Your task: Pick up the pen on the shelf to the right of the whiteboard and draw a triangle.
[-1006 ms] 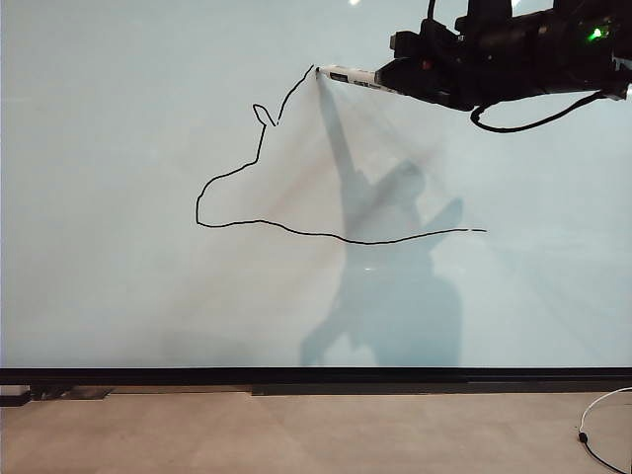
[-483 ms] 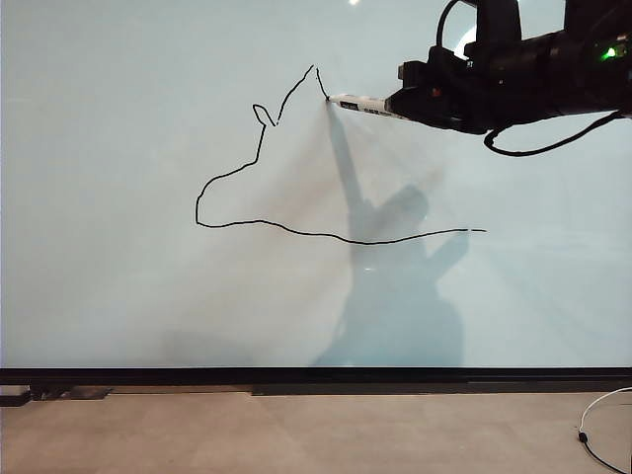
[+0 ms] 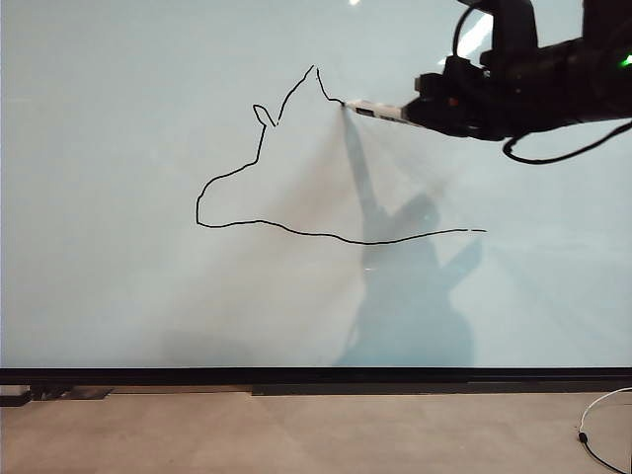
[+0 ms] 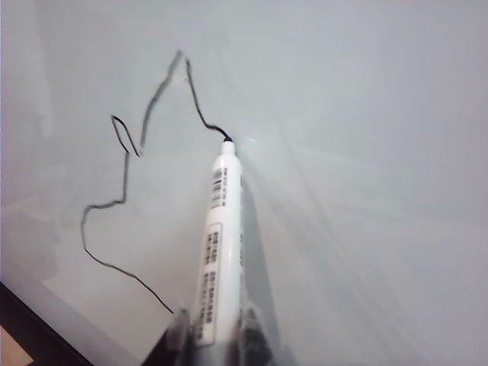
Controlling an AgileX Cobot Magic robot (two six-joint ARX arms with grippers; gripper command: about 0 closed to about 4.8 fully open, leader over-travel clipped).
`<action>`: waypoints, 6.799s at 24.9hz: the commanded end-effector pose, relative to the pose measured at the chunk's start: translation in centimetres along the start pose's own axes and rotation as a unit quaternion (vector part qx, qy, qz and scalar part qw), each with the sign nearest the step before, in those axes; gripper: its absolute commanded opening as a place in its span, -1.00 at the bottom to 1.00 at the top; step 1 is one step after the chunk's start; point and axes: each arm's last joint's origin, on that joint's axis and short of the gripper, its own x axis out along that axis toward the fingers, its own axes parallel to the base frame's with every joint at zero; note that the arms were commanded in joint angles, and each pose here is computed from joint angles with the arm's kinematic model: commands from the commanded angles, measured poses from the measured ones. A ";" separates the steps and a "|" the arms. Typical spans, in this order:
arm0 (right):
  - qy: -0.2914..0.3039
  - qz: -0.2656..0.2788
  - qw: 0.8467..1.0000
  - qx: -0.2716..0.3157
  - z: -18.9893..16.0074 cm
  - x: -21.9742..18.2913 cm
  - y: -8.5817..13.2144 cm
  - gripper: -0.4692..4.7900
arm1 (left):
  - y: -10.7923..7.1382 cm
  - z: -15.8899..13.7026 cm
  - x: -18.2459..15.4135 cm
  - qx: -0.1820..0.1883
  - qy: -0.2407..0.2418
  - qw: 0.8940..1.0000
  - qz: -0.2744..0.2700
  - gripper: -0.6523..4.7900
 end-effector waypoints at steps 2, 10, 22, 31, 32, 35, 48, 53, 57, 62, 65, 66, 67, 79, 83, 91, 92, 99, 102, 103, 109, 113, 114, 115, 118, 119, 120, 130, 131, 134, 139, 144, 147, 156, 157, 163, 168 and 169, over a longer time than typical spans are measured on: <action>-0.002 -0.036 0.999 -0.004 -0.6 -1.6 -0.5 -0.84 | 0.0 0.2 0.0 0.001 -0.005 1.000 0.000 -0.78; 0.036 -0.061 0.998 0.004 -2.6 -3.5 -0.8 -0.84 | 0.0 0.2 0.0 0.001 -0.005 1.000 0.000 -0.78; 0.076 -0.096 0.992 0.012 -4.4 -5.5 -1.9 -0.84 | 0.0 0.2 0.0 0.001 -0.005 1.000 0.000 -0.78; 0.088 -0.096 0.991 0.018 -5.3 -6.8 -2.8 -0.84 | 0.0 0.2 0.0 0.001 -0.005 1.000 0.000 -0.78; 0.085 -0.087 0.992 0.018 -5.2 -6.8 -2.8 -0.84 | 0.0 0.2 0.0 0.001 -0.005 1.000 0.000 -0.78; 0.068 -0.070 0.995 0.016 -4.9 -6.7 -2.6 -0.84 | 0.0 0.2 0.0 0.001 -0.005 1.000 0.000 -0.78; 0.053 -0.067 0.996 0.021 -5.0 -6.1 -2.9 -0.84 | 0.0 0.2 0.0 0.001 -0.005 1.000 0.000 -0.78; 0.070 -0.078 0.994 0.028 -6.7 -5.3 -3.3 -0.84 | 0.0 0.2 0.0 0.001 -0.005 1.000 0.000 -0.78; 0.081 -0.084 0.993 0.031 -7.4 -5.5 -3.4 -0.84 | 0.0 0.2 0.0 0.001 -0.005 1.000 0.000 -0.78; 0.074 -0.119 0.990 0.028 -7.7 -7.3 -4.1 -0.84 | 0.0 0.2 0.0 0.001 -0.005 1.000 0.000 -0.78; 0.086 -0.150 0.984 0.035 -8.2 -9.0 -5.1 -0.84 | 0.0 0.2 0.0 0.001 -0.005 1.000 0.000 -0.78; 0.087 -0.145 0.985 0.038 -8.3 -9.4 -5.3 -0.84 | 0.0 0.2 0.0 0.001 -0.005 1.000 0.000 -0.78; 0.082 -0.136 0.986 0.044 -8.2 -9.5 -5.2 -0.84 | 0.0 0.2 0.0 0.001 -0.005 1.000 0.000 -0.78; 0.092 -0.153 0.983 0.044 -7.9 -13.6 -1.6 -0.84 | 0.0 0.2 0.0 0.001 -0.005 1.000 0.000 -0.78; 0.088 -0.178 0.979 0.041 -7.6 -15.0 -1.2 -0.84 | 0.0 0.2 0.0 0.001 -0.005 1.000 0.000 -0.78; 0.052 -0.228 0.972 0.016 -6.4 -15.7 -2.2 -0.84 | 0.0 0.2 0.0 0.001 -0.005 1.000 0.000 -0.78; 0.045 -0.236 0.971 0.012 -6.1 -15.9 -2.4 -0.84 | 0.0 0.2 0.0 0.001 -0.005 1.000 0.000 -0.78; 0.022 -0.259 0.966 -0.004 -5.2 -16.9 -3.4 -0.84 | 0.0 0.2 0.0 0.001 -0.005 1.000 0.000 -0.78; 0.019 -0.246 0.969 -0.006 -5.1 -17.1 -3.5 -0.84 | 0.0 0.2 0.0 0.001 -0.005 1.000 0.000 -0.78; 0.013 -0.243 0.970 -0.010 -4.8 -17.1 -3.5 -0.84 | 0.0 0.2 0.0 0.001 -0.005 1.000 0.000 -0.78; -0.006 -0.238 0.971 -0.021 -3.9 -17.2 -3.2 -0.84 | 0.0 0.2 0.0 0.001 -0.005 1.000 0.000 -0.78; -0.003 -0.231 0.973 0.001 -4.1 -17.2 -3.1 -0.84 | 0.0 0.2 0.0 0.001 -0.005 1.000 0.000 -0.78; -0.004 -0.231 0.973 0.007 -4.1 -17.2 -3.1 -0.84 | 0.0 0.2 0.0 0.001 -0.005 1.000 0.000 -0.78; -0.006 -0.230 0.973 0.006 -4.0 -17.1 -3.1 -0.84 | 0.0 0.2 0.0 0.001 -0.005 1.000 0.000 -0.78; -0.005 -0.229 0.973 0.004 -4.0 -17.1 -3.1 -0.84 | 0.0 0.2 0.0 0.001 -0.005 1.000 0.000 -0.78; -0.004 -0.229 0.973 0.003 -4.0 -17.1 -3.1 -0.84 | 0.0 0.2 0.0 0.001 -0.005 1.000 0.000 -0.78; -0.002 -0.229 0.973 0.002 -4.1 -17.1 -3.1 -0.84 | 0.0 0.2 0.0 0.001 -0.005 1.000 0.000 -0.78; 0.045 -0.259 0.965 -0.012 -2.4 -19.5 -0.9 -0.84 | 0.0 0.2 0.0 0.001 -0.005 1.000 0.000 -0.78; 0.054 -0.258 0.965 -0.012 -2.4 -19.7 -0.7 -0.84 | 0.0 0.2 0.0 0.001 -0.005 1.000 0.000 -0.78; 0.073 -0.253 0.965 -0.015 -2.6 -20.1 -0.2 -0.84 | 0.0 0.2 0.0 0.001 -0.005 1.000 0.000 -0.78; 0.059 -0.252 0.965 -0.030 -2.2 -20.6 0.4 -0.84 | 0.0 0.2 0.0 0.001 -0.005 1.000 0.000 -0.78; 0.045 -0.250 0.966 -0.037 -1.9 -21.1 1.0 -0.84 | 0.0 0.2 0.0 0.001 -0.005 1.000 0.000 -0.78; 0.043 -0.262 0.963 -0.041 -1.9 -21.5 1.2 -0.84 | 0.0 0.2 0.0 0.001 -0.005 1.000 0.000 -0.78; 0.069 -0.256 0.963 -0.046 -2.4 -21.0 2.2 -0.84 | 0.0 0.2 0.0 0.001 -0.005 1.000 0.000 -0.78; 0.069 -0.257 0.963 -0.046 -2.4 -21.1 2.2 -0.84 | 0.0 0.2 0.0 0.001 -0.005 1.000 0.000 -0.78; 0.073 -0.256 0.963 -0.044 -2.5 -21.1 2.2 -0.84 | 0.0 0.2 0.0 0.001 -0.005 1.000 0.000 -0.78; 0.073 -0.255 0.963 -0.044 -2.5 -21.1 2.2 -0.84 | 0.0 0.2 0.0 0.001 -0.005 1.000 0.000 -0.78; 0.072 -0.256 0.963 -0.044 -2.5 -21.1 2.2 -0.84 | 0.0 0.2 0.0 0.001 -0.005 1.000 0.000 -0.78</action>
